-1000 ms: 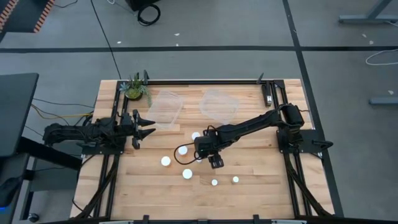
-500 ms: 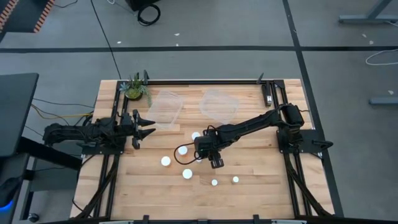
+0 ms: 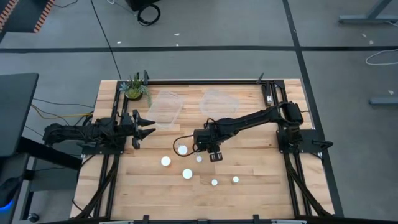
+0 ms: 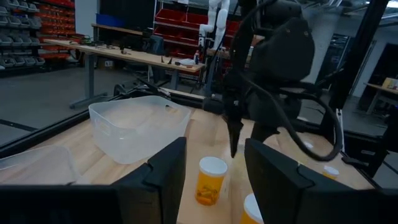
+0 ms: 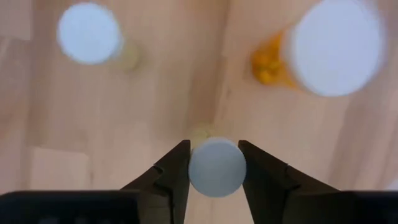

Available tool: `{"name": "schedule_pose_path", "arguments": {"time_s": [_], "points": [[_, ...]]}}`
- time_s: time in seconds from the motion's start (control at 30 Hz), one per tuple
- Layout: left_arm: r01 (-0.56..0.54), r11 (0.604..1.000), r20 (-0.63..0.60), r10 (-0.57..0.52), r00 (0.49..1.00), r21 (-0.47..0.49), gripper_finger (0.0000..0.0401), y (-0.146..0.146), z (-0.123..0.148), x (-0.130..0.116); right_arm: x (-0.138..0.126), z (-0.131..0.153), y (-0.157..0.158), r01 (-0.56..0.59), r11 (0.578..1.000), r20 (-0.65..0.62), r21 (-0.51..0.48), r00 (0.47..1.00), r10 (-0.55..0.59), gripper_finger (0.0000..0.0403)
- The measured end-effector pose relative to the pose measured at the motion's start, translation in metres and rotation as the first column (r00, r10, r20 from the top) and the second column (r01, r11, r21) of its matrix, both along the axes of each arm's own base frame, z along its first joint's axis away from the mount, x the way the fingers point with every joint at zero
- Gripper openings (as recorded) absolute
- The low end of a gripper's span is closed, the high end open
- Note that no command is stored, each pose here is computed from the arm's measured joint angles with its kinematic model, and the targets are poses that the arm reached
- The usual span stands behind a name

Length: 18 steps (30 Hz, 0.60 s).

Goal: Pick and place medicine bottles into bin by pill shape (circle, oval)
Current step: Put the small yellow pill bottle into the right transparent bin

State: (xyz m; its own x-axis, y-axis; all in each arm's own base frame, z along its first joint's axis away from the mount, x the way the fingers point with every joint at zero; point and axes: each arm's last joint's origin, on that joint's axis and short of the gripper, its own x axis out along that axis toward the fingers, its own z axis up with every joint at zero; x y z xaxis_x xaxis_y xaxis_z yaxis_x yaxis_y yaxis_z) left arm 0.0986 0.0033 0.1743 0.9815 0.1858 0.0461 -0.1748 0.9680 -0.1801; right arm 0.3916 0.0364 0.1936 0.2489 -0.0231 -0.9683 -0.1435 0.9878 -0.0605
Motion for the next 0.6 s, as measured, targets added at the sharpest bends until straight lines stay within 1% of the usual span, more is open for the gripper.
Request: {"name": "schedule_pose_path", "arguments": {"time_s": [0.13,0.3,0.6], "points": [[0.000,1.000,0.000,0.000,1.000,0.000,0.0172,0.000,0.000,0.000,0.001,0.005,-0.011,0.018,0.999,-0.008,-0.031,1.000,-0.018,0.0135],[0.000,1.000,0.000,0.000,1.000,0.000,0.0172,0.000,0.000,0.000,0.003,0.011,-0.031,0.046,0.994,-0.011,-0.094,0.999,-0.047,0.0135],[0.000,1.000,0.000,0.000,1.000,0.000,0.0172,0.000,0.000,0.000,0.006,0.038,-0.075,0.140,0.971,0.008,-0.195,0.990,-0.141,0.0136]]}}
